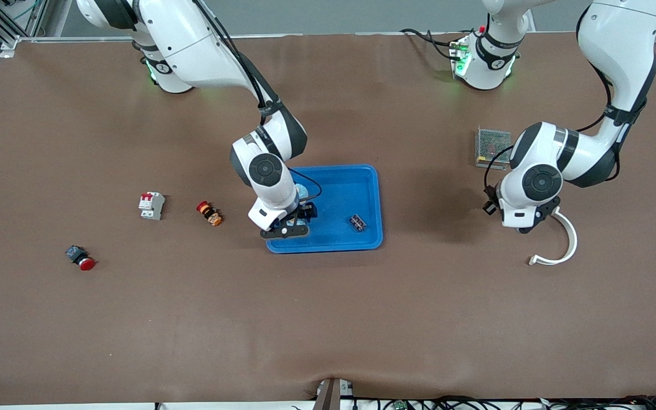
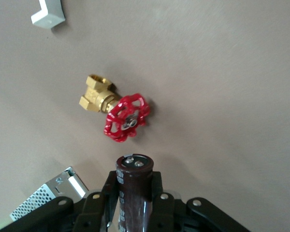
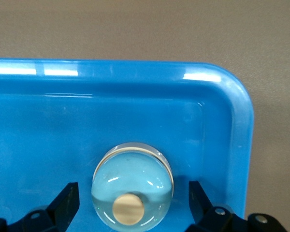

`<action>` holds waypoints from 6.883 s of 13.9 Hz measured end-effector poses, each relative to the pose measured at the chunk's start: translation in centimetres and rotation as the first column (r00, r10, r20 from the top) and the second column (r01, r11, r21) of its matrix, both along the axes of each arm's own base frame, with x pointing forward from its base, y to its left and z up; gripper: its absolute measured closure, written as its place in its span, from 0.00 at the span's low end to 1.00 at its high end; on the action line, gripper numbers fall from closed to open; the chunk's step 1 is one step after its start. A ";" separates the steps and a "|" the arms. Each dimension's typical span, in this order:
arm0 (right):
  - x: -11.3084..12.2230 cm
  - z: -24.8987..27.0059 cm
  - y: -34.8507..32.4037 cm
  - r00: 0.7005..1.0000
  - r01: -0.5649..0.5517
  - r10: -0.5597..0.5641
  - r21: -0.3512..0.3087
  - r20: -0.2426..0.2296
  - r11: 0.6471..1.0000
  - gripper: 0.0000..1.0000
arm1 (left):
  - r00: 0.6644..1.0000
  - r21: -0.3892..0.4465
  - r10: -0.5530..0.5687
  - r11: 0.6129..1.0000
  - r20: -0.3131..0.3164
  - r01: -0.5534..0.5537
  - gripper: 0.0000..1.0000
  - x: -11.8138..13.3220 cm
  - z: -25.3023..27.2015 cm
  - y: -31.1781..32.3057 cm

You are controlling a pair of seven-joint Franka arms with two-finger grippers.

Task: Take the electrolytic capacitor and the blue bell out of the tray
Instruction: 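Lower the capacitor with the left gripper while the right gripper lifts the bell, then grasp another capacitor with the left gripper while the right gripper carries the bell, then lower the capacitor with the left gripper while the right gripper lowers the bell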

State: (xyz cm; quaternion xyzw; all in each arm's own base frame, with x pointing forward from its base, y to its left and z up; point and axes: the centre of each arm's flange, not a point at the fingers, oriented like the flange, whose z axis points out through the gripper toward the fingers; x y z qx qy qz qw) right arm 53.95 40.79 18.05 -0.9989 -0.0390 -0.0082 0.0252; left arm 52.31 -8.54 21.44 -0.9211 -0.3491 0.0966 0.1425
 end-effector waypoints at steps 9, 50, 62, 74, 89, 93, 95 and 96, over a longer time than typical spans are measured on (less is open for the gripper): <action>-0.2 -0.1 0.3 1.000 -0.007 0.007 0.000 0.001 1.000 0.03 | 0.999 -0.040 0.001 0.999 -0.044 -0.003 0.68 -1.6 -4.2 0.3; 8.5 15.4 -55.3 0.644 -0.764 0.763 -0.006 -0.053 0.645 0.35 | 0.926 -0.231 0.288 0.945 0.244 -0.233 0.34 1.0 -0.9 -37.0; 3.4 6.0 -54.8 0.634 -0.772 0.773 -0.078 -0.025 0.631 0.35 | 0.924 -0.224 0.264 0.953 0.277 -0.205 0.66 1.9 -2.2 -36.8; 1.2 1.1 -54.1 0.635 -0.767 0.773 -0.128 -0.006 0.629 0.35 | 0.971 -0.009 0.069 0.998 0.229 -0.069 0.66 7.2 6.0 -23.0; 0.9 -0.6 -52.8 0.639 -0.764 0.769 -0.110 0.009 0.636 0.35 | 0.988 0.034 -0.153 0.988 0.028 0.152 0.66 8.5 0.4 4.0; 1.0 -0.6 -52.8 0.642 -0.761 0.767 -0.112 0.011 0.639 0.26 | 0.984 0.022 -0.178 0.984 0.029 0.178 0.66 8.1 -1.6 6.7; 1.1 -0.4 -52.9 0.645 -0.758 0.764 -0.115 0.014 0.642 0.07 | 0.983 0.011 -0.179 0.984 0.035 0.179 0.66 8.1 -2.5 7.2; 1.3 -0.2 -52.9 0.647 -0.756 0.762 -0.119 0.018 0.644 0.00 | 0.983 0.005 -0.179 0.984 0.036 0.179 0.66 8.1 -3.0 7.1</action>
